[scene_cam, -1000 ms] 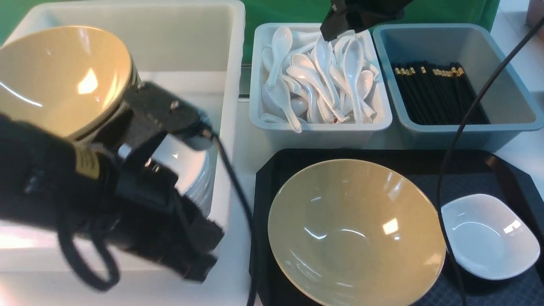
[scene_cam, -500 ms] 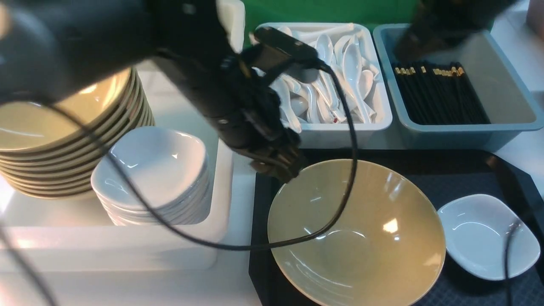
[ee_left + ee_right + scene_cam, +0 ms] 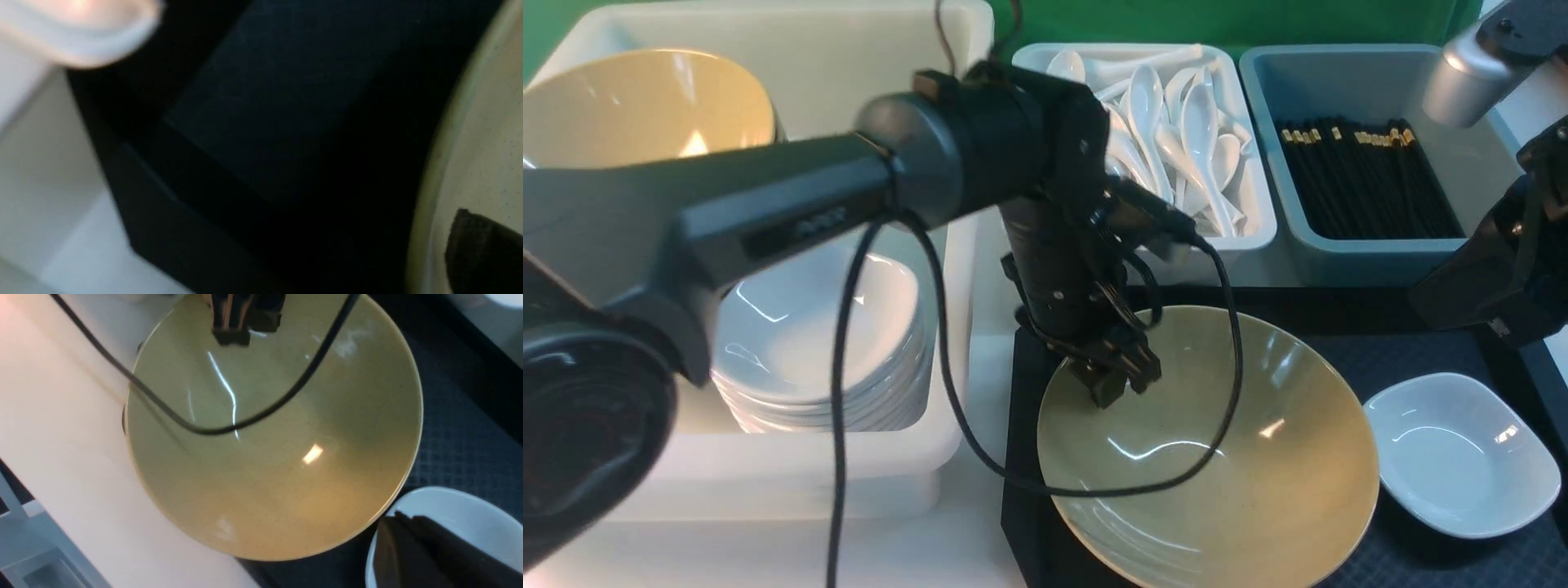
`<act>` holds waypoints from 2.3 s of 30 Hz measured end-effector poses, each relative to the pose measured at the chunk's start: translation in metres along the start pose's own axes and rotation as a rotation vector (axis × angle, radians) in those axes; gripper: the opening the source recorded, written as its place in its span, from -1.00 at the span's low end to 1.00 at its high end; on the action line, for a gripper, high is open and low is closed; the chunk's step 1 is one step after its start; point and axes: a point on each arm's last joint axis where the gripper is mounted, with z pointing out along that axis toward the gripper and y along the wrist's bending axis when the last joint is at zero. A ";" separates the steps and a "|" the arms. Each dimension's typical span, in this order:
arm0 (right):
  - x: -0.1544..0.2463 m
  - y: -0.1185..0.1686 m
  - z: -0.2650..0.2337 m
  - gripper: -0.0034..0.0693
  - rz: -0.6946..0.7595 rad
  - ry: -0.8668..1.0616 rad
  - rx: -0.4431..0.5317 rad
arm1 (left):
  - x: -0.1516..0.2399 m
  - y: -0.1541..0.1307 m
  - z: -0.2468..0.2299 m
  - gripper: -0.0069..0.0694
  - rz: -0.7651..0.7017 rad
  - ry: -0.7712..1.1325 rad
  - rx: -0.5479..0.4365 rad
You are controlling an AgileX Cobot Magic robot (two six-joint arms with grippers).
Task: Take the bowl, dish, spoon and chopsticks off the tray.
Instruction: Use the left arm to grab the yellow noodle bowl on the left, then use the left arm to put the noodle bowl into the large storage box on the left, then use the left arm to grab the plate
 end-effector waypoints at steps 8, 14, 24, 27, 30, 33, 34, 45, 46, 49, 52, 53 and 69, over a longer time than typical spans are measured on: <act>-0.001 -0.001 0.000 -0.80 0.000 -0.013 0.006 | 0.005 -0.009 -0.059 -0.81 -0.037 -0.065 0.100; -0.002 0.000 0.000 -0.80 0.000 -0.022 0.001 | 0.052 0.038 -0.173 -0.81 -0.169 -0.340 0.058; -0.014 0.027 0.003 -0.79 -0.120 -0.103 -0.089 | 0.241 0.139 -0.280 -0.81 -0.836 -0.644 -0.193; -0.017 0.035 0.004 -0.78 -0.160 -0.122 -0.101 | 0.280 0.154 -0.275 -0.81 -1.005 -0.665 -0.189; -0.019 0.042 0.005 -0.78 -0.192 -0.134 -0.114 | 0.312 0.167 -0.263 -0.81 -1.129 -0.690 -0.208; -0.019 0.043 0.005 -0.78 -0.200 -0.135 -0.118 | 0.319 0.173 -0.256 -0.81 -1.159 -0.708 -0.238; -0.019 0.043 0.005 -0.78 -0.201 -0.137 -0.117 | 0.321 0.175 -0.252 -0.81 -1.172 -0.717 -0.246; -0.019 0.044 0.005 -0.78 -0.211 -0.138 -0.118 | 0.331 0.197 -0.203 -0.35 -1.208 -0.616 -0.213; -0.019 0.044 0.005 -0.78 -0.212 -0.138 -0.118 | 0.329 0.197 -0.201 -0.16 -1.197 -0.602 -0.213; -0.019 0.044 0.005 -0.78 -0.215 -0.138 -0.117 | 0.328 0.195 -0.203 0.21 -1.190 -0.603 -0.219; -0.019 0.044 0.005 -0.78 -0.218 -0.138 -0.117 | 0.328 0.191 -0.208 0.49 -1.179 -0.602 -0.243; -0.019 0.044 0.005 -0.78 -0.218 -0.138 -0.117 | 0.329 0.187 -0.211 0.59 -1.174 -0.598 -0.266; -0.019 0.039 0.005 -0.78 -0.172 -0.130 -0.067 | 0.229 0.070 -0.289 0.25 -0.731 -0.775 -0.252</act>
